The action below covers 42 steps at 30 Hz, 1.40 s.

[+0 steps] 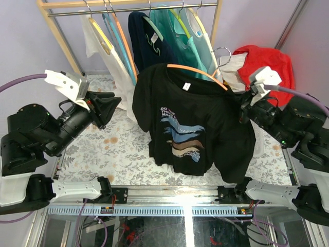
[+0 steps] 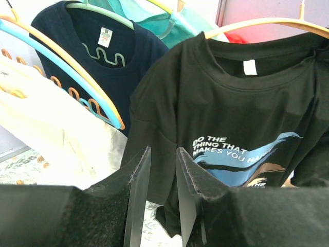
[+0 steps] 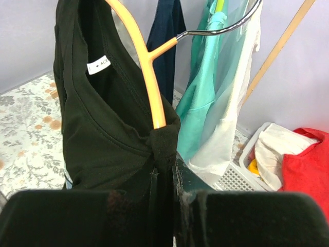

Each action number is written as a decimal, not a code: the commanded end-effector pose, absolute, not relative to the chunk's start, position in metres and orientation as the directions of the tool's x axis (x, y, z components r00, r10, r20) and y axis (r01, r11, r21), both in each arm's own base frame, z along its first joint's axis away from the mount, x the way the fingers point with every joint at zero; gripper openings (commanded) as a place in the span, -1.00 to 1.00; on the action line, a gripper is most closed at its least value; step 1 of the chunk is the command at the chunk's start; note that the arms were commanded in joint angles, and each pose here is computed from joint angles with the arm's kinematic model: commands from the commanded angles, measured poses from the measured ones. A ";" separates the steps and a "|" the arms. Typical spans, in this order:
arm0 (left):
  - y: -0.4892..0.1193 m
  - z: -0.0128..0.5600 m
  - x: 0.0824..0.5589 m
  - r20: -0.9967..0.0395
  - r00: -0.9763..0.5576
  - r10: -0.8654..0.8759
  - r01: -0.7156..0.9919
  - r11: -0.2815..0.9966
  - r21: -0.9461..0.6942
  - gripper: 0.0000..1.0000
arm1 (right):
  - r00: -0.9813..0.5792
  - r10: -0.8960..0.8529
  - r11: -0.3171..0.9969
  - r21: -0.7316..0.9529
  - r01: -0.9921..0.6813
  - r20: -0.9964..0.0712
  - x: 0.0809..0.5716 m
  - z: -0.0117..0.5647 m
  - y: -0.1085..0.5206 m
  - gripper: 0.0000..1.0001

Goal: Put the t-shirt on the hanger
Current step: Place the T-shirt on the hanger, then place the hanger at the clothesline.

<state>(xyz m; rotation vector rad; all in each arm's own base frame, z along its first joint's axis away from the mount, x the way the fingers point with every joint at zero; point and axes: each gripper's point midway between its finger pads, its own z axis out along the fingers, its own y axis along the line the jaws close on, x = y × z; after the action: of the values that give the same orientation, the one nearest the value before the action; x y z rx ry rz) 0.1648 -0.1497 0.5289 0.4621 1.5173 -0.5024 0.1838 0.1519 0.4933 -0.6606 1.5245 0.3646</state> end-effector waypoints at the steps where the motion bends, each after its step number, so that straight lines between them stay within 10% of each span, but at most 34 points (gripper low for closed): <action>1: -0.147 0.534 0.171 -0.998 -0.008 -0.068 0.539 0.840 -0.062 -0.49 | 0.202 -0.063 0.856 -0.157 -0.493 -0.977 0.202 0.555 0.145 -1.00; 20: -0.131 0.531 0.167 -0.997 -0.007 -0.077 0.521 0.851 -0.070 -0.51 | 0.459 0.089 0.948 -0.067 -0.312 -0.884 0.201 0.646 0.103 -1.00; 42: -0.108 0.529 0.156 -0.996 -0.017 -0.091 0.516 0.852 -0.086 -0.57 | 0.248 -0.126 0.937 -0.198 -0.289 -0.961 0.287 0.575 0.198 -1.00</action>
<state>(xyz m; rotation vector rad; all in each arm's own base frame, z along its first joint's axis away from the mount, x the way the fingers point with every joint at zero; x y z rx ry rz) 0.1586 -0.1219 0.5246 0.3962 1.5259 -0.4956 0.2863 0.2145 0.5295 -0.5187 1.4166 0.1213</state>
